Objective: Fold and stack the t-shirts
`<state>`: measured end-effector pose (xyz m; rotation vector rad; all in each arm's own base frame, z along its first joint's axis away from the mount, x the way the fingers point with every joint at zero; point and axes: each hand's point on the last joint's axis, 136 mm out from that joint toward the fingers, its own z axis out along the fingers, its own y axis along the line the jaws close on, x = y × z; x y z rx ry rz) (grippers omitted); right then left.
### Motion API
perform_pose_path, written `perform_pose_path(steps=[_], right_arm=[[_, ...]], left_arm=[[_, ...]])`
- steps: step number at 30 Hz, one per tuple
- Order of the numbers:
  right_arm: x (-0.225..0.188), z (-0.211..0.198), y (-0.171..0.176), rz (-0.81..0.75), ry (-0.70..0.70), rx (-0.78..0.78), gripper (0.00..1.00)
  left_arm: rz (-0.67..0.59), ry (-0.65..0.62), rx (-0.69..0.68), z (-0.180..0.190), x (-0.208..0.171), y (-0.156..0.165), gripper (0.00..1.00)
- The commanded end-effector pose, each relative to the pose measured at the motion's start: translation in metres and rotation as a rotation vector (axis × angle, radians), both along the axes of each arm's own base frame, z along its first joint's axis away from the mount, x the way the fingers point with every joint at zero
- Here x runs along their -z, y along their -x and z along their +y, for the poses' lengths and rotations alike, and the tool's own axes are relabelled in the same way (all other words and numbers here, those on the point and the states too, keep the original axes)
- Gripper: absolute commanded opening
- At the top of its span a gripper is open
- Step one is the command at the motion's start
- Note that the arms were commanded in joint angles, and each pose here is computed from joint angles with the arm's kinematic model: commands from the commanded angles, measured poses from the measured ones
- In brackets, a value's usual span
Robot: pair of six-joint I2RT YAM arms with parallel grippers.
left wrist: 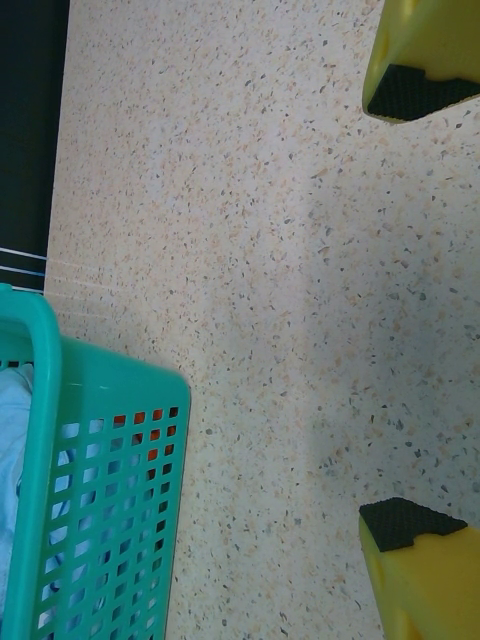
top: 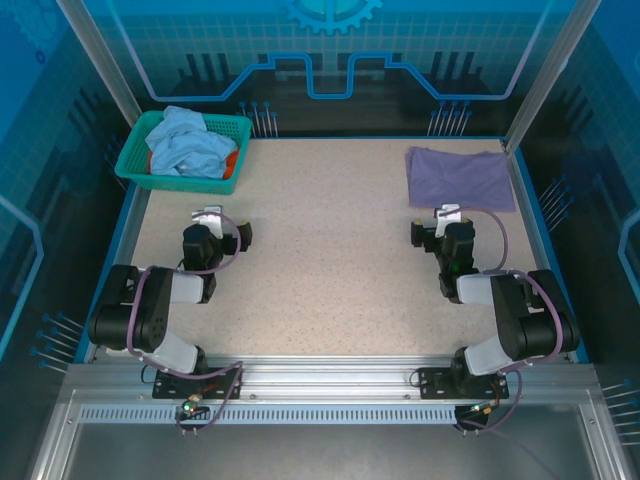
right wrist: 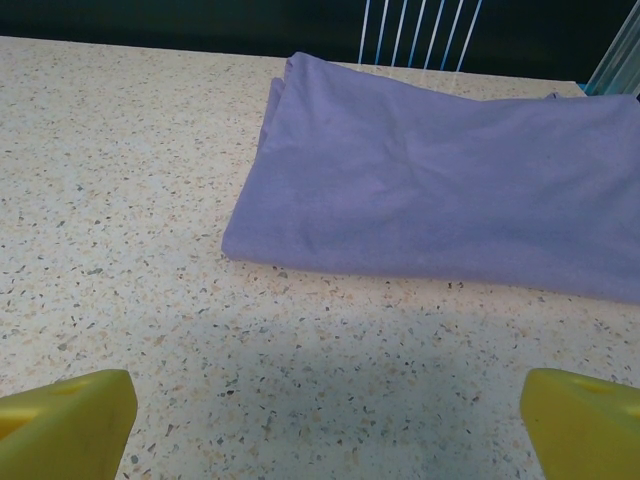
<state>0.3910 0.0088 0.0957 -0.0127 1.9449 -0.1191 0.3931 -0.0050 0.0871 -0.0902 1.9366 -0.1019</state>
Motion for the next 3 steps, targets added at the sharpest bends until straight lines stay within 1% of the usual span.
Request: perform_pose_path(steps=[1,3], right_arm=[[-0.0009,-0.0045,-0.0026,-0.002,-0.006,0.025,1.00],[-0.0009,-0.0046,-0.0025,-0.003,-0.006,0.025,1.00]], left_arm=[[-0.024,-0.024,-0.005,0.0025,-0.0065,-0.0048,0.99],[-0.026,-0.024,-0.005,0.0025,-0.0071,-0.0051,0.99]])
